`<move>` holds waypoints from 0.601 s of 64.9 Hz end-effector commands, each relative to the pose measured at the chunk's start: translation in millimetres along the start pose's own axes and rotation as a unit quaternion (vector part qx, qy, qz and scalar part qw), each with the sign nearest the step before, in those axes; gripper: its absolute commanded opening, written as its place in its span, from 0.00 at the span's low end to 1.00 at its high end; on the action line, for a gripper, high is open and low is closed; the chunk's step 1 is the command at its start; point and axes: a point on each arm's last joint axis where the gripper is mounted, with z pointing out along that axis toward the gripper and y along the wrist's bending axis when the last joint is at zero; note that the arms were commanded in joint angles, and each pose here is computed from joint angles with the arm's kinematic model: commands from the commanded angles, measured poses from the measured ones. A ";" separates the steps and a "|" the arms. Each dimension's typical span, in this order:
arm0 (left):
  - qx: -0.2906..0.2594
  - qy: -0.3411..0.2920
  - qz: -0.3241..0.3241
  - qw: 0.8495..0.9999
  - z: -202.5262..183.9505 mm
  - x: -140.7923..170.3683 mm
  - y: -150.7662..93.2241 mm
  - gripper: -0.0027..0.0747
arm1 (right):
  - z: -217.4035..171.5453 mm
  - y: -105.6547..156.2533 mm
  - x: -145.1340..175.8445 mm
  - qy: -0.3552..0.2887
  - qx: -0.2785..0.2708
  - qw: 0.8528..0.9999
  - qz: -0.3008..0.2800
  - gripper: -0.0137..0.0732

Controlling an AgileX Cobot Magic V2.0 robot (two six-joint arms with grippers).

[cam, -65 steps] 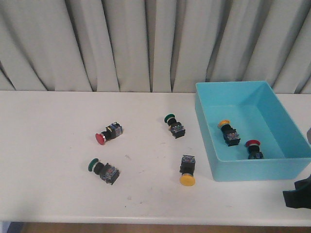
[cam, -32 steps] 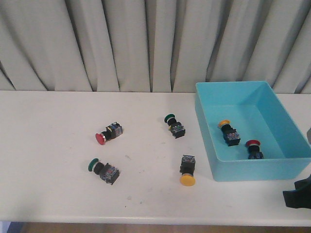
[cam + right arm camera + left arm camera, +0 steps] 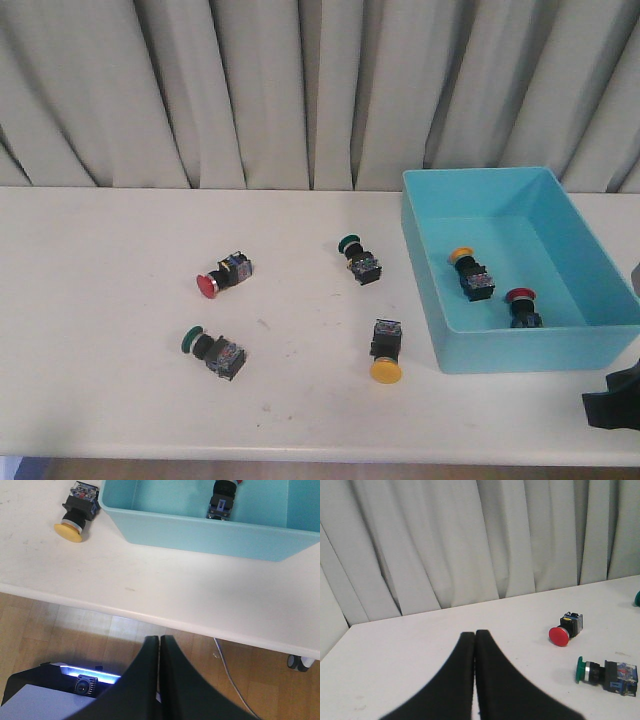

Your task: Pick red and yellow buttons and place in box

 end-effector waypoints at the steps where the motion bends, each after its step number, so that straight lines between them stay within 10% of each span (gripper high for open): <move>1: 0.001 -0.023 -0.008 1.000 0.6 7.9 -1.2 0.03 | -7.3 -0.5 -8.4 -0.036 0.003 0.999 -0.001 0.15; 39: 0.001 -0.023 -0.026 0.999 0.6 7.8 -1.2 0.03 | -7.3 -0.5 -8.4 -0.036 0.003 0.999 -0.001 0.15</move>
